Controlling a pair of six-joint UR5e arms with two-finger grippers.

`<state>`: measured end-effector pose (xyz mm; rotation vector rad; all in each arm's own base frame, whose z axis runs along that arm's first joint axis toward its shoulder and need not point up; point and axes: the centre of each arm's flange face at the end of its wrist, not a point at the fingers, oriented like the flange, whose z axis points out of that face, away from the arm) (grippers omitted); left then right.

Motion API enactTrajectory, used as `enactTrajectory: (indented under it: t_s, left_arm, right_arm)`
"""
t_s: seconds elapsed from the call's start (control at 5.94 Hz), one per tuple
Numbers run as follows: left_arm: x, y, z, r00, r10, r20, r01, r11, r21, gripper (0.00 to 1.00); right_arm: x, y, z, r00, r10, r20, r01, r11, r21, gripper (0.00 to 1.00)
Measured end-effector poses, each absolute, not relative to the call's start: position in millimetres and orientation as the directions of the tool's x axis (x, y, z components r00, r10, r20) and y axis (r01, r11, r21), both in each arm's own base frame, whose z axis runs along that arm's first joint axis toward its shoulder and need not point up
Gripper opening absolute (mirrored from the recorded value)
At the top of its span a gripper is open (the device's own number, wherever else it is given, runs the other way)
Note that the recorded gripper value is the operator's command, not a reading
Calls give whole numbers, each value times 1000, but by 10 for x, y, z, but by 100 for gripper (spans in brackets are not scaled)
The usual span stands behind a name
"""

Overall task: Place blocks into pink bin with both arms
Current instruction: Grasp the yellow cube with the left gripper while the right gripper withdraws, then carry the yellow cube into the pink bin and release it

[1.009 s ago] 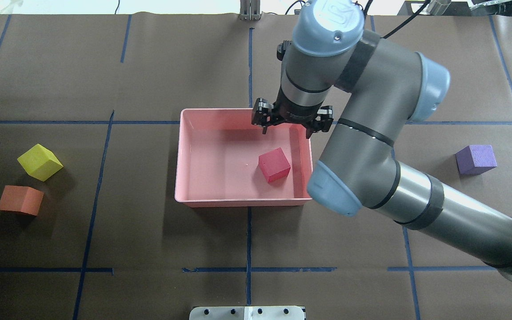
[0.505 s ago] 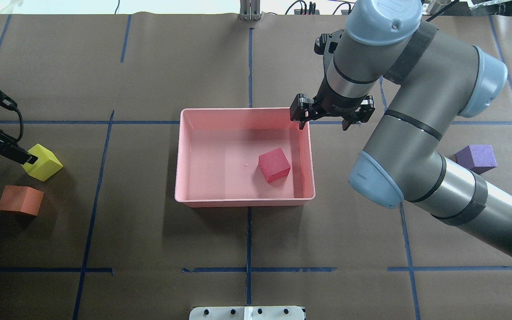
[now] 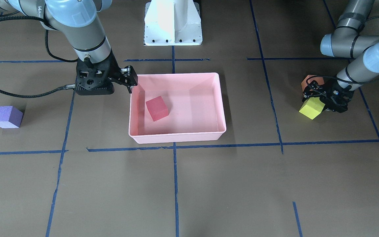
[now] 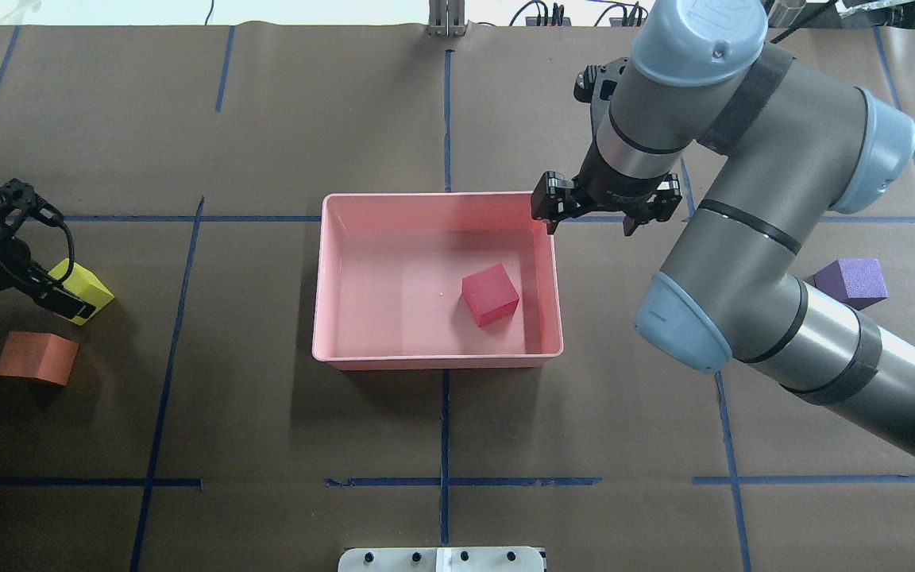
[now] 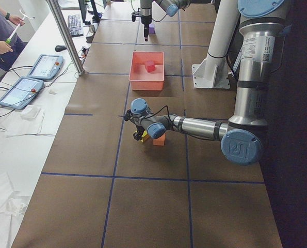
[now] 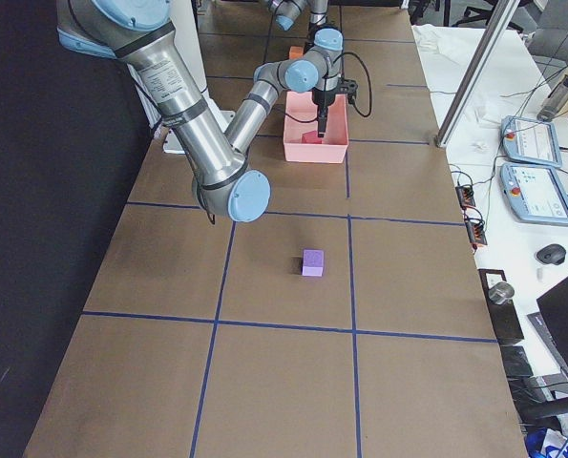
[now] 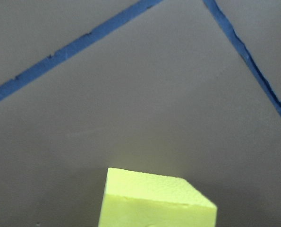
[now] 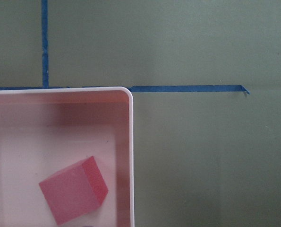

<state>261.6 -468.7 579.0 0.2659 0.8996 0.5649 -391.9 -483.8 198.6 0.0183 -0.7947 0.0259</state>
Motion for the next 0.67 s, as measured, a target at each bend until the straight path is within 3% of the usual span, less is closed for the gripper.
enactTrajectory:
  t_s: [0.34,0.67]
  left_arm:
    - [2656,-4741,5612,478,579,-660,-340,815,469,45]
    - [2649,-5049,4955,493,536,-685,-257,842,474,48]
  right_arm:
    - [-3843,-4869,1973,697,10,717,-34,999,18,100]
    - [-3639,-4998,1986,696,-4,718,-41,998,45,100]
